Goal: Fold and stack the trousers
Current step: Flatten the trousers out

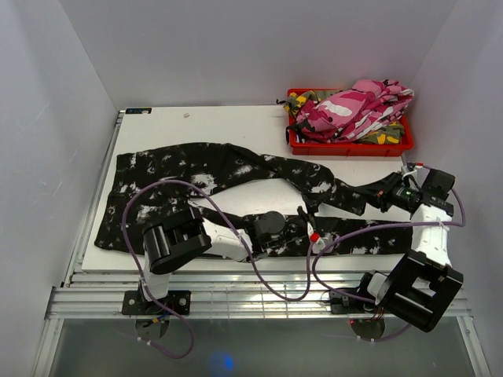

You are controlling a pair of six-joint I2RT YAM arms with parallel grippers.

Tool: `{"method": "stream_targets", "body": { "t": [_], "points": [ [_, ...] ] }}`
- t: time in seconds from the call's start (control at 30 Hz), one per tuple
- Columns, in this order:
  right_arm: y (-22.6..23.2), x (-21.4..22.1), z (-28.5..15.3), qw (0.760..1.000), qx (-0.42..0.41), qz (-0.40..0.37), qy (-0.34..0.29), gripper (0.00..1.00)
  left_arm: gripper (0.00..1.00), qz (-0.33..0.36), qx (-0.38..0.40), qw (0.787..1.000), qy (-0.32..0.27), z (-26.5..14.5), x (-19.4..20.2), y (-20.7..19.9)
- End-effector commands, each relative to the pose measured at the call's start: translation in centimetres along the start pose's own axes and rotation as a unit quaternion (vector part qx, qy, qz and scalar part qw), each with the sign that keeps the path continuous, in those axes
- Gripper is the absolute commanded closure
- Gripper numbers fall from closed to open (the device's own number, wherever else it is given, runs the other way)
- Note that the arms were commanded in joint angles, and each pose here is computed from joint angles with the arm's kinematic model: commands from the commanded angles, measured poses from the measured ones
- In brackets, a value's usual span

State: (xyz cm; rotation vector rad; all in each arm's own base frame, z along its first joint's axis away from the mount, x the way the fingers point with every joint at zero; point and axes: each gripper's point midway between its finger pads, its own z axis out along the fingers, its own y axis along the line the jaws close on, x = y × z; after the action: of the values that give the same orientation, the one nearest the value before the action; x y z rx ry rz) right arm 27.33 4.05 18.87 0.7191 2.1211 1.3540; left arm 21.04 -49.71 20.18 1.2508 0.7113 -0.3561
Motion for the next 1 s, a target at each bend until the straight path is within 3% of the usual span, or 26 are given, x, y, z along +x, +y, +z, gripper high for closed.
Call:
{"method": "stream_targets", "body": {
  "t": [0.0, 0.17, 0.5, 0.6, 0.97],
  "points": [
    [1.8, 1.1, -0.4, 0.999, -0.037, 0.011, 0.010, 0.92, 0.02, -0.011, -0.084, 0.994, -0.062, 1.7, -4.4, 4.1],
    [2.2, 2.5, -0.7, 0.997, -0.046, 0.055, 0.019, 0.92, 0.02, 0.013, -0.092, 0.992, -0.084, 2.8, -4.6, 2.9],
    [4.0, 2.7, -1.3, 0.996, -0.058, 0.058, 0.019, 0.92, 0.02, 0.021, -0.078, 0.994, -0.080, 2.9, -3.1, -0.1],
    [3.9, 3.3, -1.5, 0.996, -0.051, 0.062, 0.027, 0.92, 0.02, 0.037, -0.118, 0.990, -0.072, 3.6, -2.4, 1.2],
    [3.7, 5.5, -2.1, 0.994, -0.045, 0.075, 0.069, 0.92, 0.05, 0.063, -0.136, 0.988, -0.029, 3.2, 2.3, 1.7]
  ]
}}
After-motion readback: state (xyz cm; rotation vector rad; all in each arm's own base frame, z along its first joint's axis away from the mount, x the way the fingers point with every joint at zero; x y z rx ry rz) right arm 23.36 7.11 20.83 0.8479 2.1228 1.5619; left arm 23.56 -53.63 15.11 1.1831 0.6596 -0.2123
